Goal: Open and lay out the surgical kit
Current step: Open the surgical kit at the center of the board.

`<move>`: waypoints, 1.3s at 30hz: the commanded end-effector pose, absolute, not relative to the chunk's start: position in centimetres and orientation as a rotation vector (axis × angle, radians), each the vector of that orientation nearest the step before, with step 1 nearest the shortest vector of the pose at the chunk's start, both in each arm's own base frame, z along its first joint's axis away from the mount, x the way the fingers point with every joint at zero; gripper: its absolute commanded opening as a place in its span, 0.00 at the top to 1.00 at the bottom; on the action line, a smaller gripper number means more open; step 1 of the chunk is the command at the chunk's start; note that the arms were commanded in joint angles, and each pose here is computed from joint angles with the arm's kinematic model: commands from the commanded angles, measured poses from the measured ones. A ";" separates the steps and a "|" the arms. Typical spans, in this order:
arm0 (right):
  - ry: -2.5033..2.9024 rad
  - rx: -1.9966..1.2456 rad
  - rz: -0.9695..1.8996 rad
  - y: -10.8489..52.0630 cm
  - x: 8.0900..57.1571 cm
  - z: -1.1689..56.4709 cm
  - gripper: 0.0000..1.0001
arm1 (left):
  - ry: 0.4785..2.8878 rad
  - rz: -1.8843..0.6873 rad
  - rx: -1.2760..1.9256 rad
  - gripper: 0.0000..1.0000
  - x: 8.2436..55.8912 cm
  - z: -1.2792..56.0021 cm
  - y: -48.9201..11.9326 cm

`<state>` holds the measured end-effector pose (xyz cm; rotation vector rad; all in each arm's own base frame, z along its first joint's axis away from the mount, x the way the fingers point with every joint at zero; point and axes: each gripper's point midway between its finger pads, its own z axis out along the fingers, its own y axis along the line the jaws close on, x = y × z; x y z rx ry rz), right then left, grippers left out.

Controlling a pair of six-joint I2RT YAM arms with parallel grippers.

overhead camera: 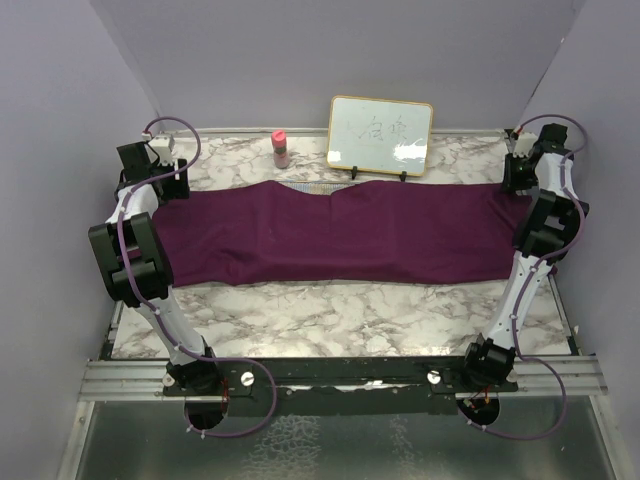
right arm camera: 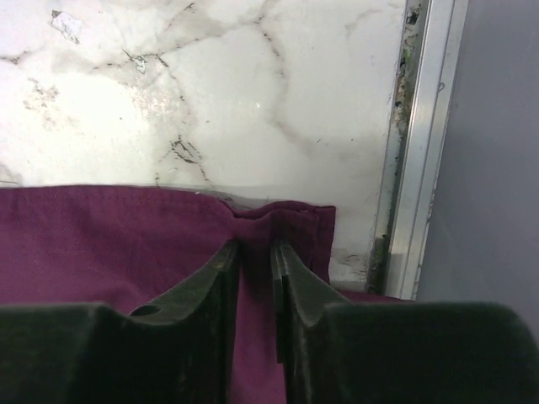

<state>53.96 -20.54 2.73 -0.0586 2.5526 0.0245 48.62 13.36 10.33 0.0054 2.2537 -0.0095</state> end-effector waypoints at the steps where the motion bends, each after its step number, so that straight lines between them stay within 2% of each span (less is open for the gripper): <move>1: 2.584 -0.092 0.067 -19.7 53.8 1.5 0.84 | 2.233 -0.030 0.031 0.25 48.9 10.6 13.0; 4: 2.576 -0.097 0.062 -19.6 53.9 1.8 0.96 | 2.233 -0.029 0.033 0.25 48.9 10.7 13.0; 6: 2.558 -0.103 0.060 -19.6 54.2 2.4 0.99 | 2.232 -0.031 0.032 0.25 48.9 10.7 13.0; 13: 2.443 -0.102 0.096 -18.5 55.1 6.7 0.99 | 2.234 -0.033 0.035 0.25 48.8 10.6 12.9; 24: 2.222 -0.180 0.331 -13.5 54.5 13.9 0.99 | 2.230 -0.065 0.042 0.25 48.9 10.6 12.4; 30: 2.221 -0.248 0.450 -10.8 52.0 13.7 0.99 | 2.232 -0.069 0.039 0.25 48.9 10.4 12.5; 39: 2.316 -0.381 0.461 -8.0 45.1 10.0 0.99 | 2.230 -0.079 0.035 0.25 48.9 10.7 12.3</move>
